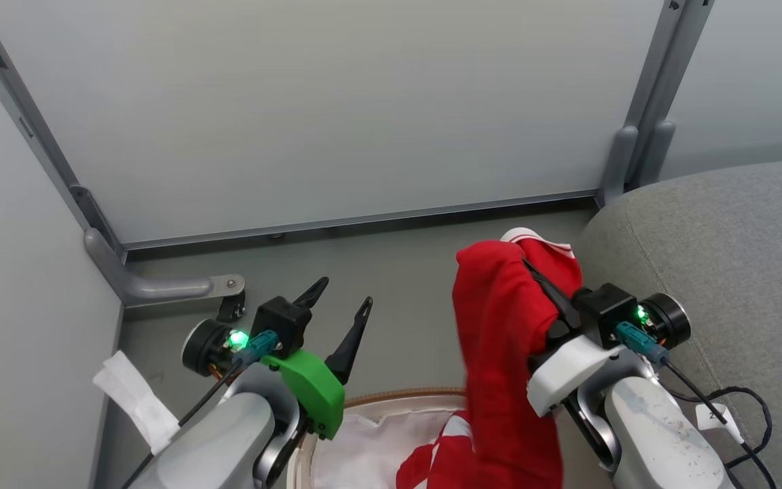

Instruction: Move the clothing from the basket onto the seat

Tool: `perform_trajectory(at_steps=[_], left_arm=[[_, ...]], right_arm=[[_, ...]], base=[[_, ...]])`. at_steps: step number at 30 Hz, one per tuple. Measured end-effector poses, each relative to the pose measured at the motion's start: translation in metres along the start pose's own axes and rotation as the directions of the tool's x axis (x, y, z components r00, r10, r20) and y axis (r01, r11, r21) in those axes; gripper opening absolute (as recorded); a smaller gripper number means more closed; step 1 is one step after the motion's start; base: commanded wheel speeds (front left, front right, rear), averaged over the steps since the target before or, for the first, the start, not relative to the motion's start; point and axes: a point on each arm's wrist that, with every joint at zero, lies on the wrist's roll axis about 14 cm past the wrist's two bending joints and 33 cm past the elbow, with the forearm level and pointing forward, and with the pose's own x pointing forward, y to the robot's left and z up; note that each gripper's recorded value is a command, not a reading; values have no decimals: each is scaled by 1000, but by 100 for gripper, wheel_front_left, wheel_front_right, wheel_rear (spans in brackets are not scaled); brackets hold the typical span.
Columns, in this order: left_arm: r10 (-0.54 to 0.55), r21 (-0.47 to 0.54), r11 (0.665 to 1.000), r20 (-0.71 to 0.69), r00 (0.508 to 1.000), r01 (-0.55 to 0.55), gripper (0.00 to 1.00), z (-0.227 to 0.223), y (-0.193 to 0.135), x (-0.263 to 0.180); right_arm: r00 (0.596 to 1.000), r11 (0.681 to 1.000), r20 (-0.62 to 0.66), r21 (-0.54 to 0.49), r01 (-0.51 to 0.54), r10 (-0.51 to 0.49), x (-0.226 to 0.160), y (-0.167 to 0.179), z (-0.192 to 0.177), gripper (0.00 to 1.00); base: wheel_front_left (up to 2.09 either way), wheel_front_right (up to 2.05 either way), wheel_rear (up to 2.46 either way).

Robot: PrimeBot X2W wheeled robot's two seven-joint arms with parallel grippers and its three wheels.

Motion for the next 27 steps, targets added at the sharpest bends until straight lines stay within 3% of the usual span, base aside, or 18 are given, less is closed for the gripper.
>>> perform_trajectory(at_steps=[6,17,27], left_arm=[[63,-112,992,13,998,-61,100,-15,-3,-12],[104,-180,978,4,995,-101,100,-35,-10,-27],[74,-191,979,10,997,-71,100,-39,-26,-24]], right_arm=[[998,998,13,-11,61,-61,-3,-20,3,0],[993,993,5,-13,114,-114,-14,-36,0,0],[984,984,-6,-24,175,-176,-29,-54,-3,0]], base=[[0,0,0],[0,0,0],[0,0,0]])
